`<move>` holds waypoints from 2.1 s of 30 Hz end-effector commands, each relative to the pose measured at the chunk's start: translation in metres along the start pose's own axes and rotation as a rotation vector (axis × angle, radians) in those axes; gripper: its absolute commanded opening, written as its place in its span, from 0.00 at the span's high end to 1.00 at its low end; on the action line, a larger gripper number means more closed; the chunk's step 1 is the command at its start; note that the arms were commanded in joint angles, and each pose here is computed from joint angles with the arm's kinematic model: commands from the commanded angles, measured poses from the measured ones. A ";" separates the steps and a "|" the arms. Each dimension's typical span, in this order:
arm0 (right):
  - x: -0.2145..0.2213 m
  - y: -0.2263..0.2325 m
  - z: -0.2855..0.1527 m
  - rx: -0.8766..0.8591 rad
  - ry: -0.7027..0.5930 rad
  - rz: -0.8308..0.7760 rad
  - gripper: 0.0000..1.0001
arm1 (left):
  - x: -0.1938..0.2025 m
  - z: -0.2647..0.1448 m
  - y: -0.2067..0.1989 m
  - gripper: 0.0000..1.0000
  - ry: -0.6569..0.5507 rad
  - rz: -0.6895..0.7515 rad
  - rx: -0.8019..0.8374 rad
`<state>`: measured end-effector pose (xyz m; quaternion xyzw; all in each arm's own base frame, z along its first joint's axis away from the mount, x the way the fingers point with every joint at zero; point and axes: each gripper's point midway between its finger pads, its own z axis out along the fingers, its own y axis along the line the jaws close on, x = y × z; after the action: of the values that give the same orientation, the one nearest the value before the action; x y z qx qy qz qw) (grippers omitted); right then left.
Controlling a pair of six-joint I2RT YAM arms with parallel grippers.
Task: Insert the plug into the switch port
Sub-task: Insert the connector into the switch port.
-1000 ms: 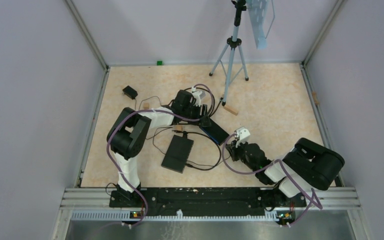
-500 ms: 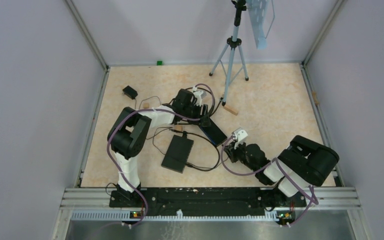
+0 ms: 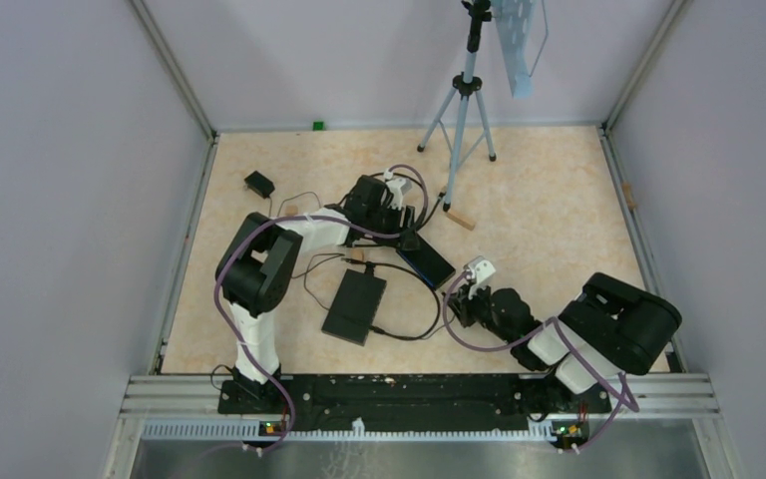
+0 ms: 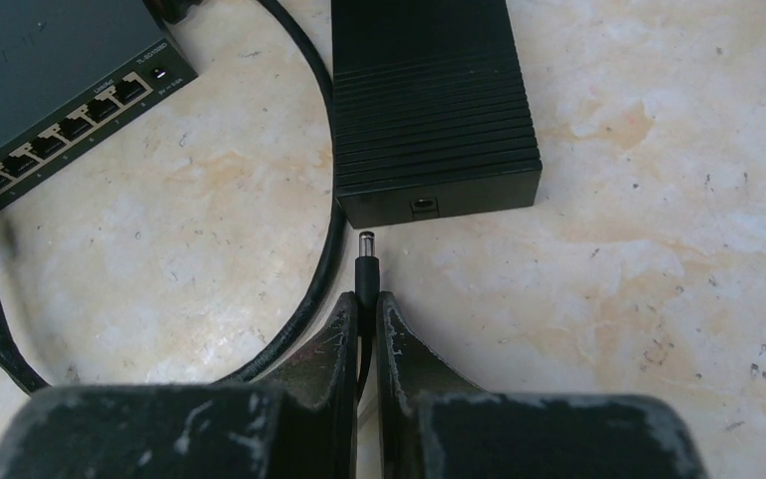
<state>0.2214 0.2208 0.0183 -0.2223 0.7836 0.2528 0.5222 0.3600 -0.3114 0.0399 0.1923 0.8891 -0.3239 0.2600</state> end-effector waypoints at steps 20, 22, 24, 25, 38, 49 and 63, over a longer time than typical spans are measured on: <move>0.000 -0.024 0.002 0.152 -0.012 0.073 1.00 | 0.005 0.001 0.019 0.35 0.037 -0.016 -0.075; -0.001 -0.023 0.003 0.143 -0.018 0.070 1.00 | 0.006 0.001 0.020 0.35 0.040 -0.015 -0.073; -0.001 -0.021 0.003 0.133 -0.022 0.068 1.00 | 0.007 0.001 0.020 0.34 0.044 -0.013 -0.072; -0.001 -0.021 0.003 0.132 -0.022 0.068 1.00 | 0.007 0.002 0.020 0.34 0.046 -0.013 -0.072; -0.006 -0.013 0.006 0.085 -0.051 0.054 1.00 | 0.023 0.008 0.022 0.34 0.091 -0.022 -0.054; -0.013 -0.015 0.004 0.092 -0.084 0.050 1.00 | 0.026 0.009 0.022 0.34 0.102 -0.018 -0.049; -0.026 -0.017 0.002 0.100 -0.125 0.032 1.00 | 0.027 0.011 0.023 0.35 0.110 -0.016 -0.048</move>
<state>0.2363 0.2090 0.0201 -0.1736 0.7858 0.2263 0.5487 0.3654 -0.3100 0.0387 0.2002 0.8898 -0.3209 0.2552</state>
